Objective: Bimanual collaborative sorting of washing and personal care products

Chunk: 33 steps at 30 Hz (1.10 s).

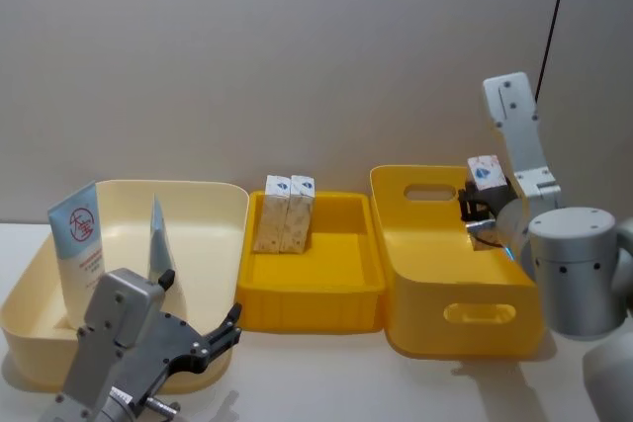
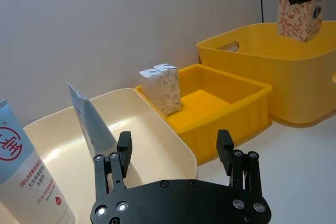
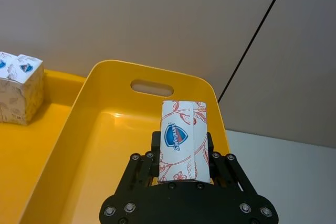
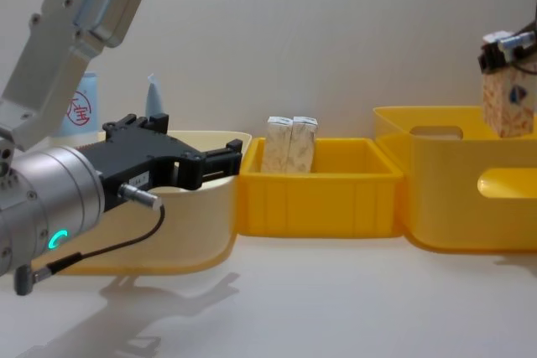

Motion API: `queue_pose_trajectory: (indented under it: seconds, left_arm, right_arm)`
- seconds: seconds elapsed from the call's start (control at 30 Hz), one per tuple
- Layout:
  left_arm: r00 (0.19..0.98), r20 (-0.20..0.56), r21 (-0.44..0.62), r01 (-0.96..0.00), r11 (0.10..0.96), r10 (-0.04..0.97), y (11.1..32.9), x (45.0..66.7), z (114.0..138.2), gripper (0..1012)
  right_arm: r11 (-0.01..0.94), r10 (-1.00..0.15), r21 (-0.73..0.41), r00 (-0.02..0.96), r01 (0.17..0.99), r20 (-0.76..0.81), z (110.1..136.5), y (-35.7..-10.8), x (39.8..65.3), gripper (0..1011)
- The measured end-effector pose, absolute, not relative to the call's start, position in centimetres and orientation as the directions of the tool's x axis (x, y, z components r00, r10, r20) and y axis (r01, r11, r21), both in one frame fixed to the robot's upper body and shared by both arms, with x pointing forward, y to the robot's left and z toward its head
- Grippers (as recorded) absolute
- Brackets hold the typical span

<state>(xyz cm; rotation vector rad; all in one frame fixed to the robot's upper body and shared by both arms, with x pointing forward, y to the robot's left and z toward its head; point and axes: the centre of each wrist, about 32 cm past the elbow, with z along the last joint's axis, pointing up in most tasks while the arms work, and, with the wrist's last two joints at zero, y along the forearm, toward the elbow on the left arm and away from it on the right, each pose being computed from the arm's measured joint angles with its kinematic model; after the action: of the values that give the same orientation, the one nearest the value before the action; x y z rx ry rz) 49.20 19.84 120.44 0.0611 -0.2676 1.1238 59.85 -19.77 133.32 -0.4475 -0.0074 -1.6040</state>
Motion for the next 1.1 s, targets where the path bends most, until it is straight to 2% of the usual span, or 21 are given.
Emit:
queue_pose_trajectory:
  seconds: [0.47, 0.73, 0.83, 0.9, 1.03, 1.1]
  left_arm:
    - [0.404, 0.242, -0.086, -0.897, 0.434, 0.882, 19.8, 49.2, 120.4, 1003]
    - [0.404, 0.243, -0.086, -0.897, 0.434, 0.882, 19.8, 49.2, 120.4, 1003]
    - [0.404, 0.242, -0.086, -0.897, 0.434, 0.882, 19.8, 49.2, 120.4, 1003]
    - [0.404, 0.242, -0.086, -0.897, 0.434, 0.882, 19.8, 49.2, 120.4, 1003]
    - [0.404, 0.242, -0.086, -0.897, 0.434, 0.882, 19.8, 49.2, 120.4, 1003]
    - [0.404, 0.242, -0.086, -0.897, 0.434, 0.882, 19.8, 49.2, 120.4, 1003]
  right_arm:
    - [-0.111, -0.962, -0.306, -0.025, 0.946, 0.272, 132.7, -20.7, 59.8, 413]
    - [-0.114, -0.963, -0.316, -0.026, 0.942, 0.268, 132.6, -20.9, 59.8, 630]
    - [-0.115, -0.963, -0.319, -0.027, 0.941, 0.267, 132.5, -21.0, 59.8, 745]
    - [-0.115, -0.963, -0.321, -0.027, 0.940, 0.267, 132.5, -21.0, 59.8, 779]
    - [-0.115, -0.963, -0.323, -0.027, 0.939, 0.266, 132.5, -21.1, 59.8, 926]
    - [-0.116, -0.964, -0.324, -0.027, 0.939, 0.266, 132.5, -21.1, 59.8, 949]
